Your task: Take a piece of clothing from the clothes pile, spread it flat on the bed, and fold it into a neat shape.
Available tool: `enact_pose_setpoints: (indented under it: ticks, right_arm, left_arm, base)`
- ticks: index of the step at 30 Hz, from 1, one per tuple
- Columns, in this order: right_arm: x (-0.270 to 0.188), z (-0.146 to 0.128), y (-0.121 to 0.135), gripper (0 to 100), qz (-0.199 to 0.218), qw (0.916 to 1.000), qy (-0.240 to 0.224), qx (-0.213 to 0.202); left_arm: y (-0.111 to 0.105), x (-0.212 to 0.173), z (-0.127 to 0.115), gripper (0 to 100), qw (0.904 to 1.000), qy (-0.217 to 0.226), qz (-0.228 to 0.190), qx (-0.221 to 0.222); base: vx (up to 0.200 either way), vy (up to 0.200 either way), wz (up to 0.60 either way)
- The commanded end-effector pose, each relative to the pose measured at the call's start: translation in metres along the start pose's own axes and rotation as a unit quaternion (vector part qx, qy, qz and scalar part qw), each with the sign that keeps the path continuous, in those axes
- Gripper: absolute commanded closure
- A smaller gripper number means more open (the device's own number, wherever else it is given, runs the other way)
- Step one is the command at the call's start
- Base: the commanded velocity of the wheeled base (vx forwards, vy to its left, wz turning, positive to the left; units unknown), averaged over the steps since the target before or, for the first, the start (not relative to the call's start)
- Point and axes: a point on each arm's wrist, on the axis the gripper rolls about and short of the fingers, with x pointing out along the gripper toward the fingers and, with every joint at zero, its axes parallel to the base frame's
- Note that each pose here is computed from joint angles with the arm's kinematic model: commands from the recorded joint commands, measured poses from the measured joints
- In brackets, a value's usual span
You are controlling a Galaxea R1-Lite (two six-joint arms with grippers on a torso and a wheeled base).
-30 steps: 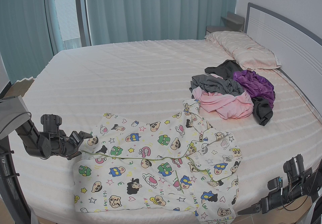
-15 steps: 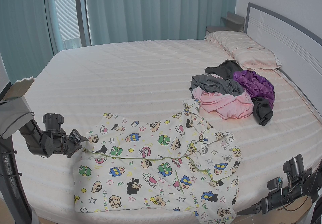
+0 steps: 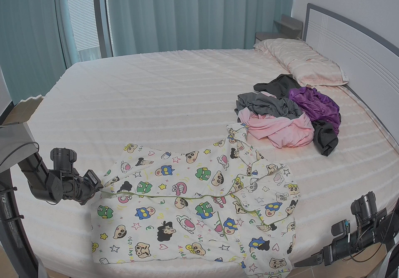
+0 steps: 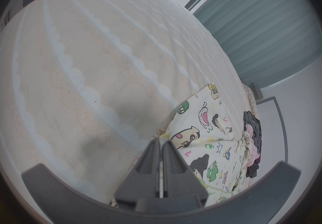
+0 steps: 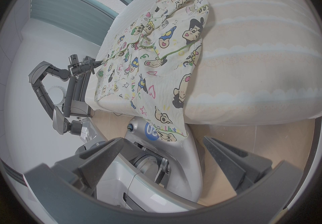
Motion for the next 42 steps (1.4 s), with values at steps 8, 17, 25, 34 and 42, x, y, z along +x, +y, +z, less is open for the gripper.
enact_pose_setpoints:
  ticks: [8,17,25,34,42]
  right_arm:
    - [-0.001,-0.005,0.000,0,0.000,1.0000,0.006,0.003]
    - [0.000,-0.005,0.000,0,0.000,1.0000,0.007,0.004]
    - [-0.001,-0.004,0.001,0,-0.001,1.0000,0.002,-0.001]
    - [-0.004,-0.005,0.003,0,0.000,1.0000,-0.001,-0.004]
    - [-0.002,-0.006,0.006,0,0.003,0.9999,0.007,-0.013]
  left_arm:
    - [0.006,-0.027,-0.017,100,0.9996,0.011,0.009,0.026]
    - [-0.011,-0.024,0.002,0,0.9990,-0.021,-0.020,0.034]
    - [-0.061,-0.011,0.042,0,0.9945,-0.050,-0.072,0.058]
    - [-0.090,0.036,0.068,0,0.9878,0.020,-0.105,0.113]
    - [-0.095,0.073,0.069,0,0.9704,0.050,-0.126,0.200]
  base:
    - [0.000,0.000,0.00]
    - [0.000,0.000,0.00]
    - [0.000,0.000,0.00]
    - [0.000,0.000,0.00]
    - [0.000,0.000,0.00]
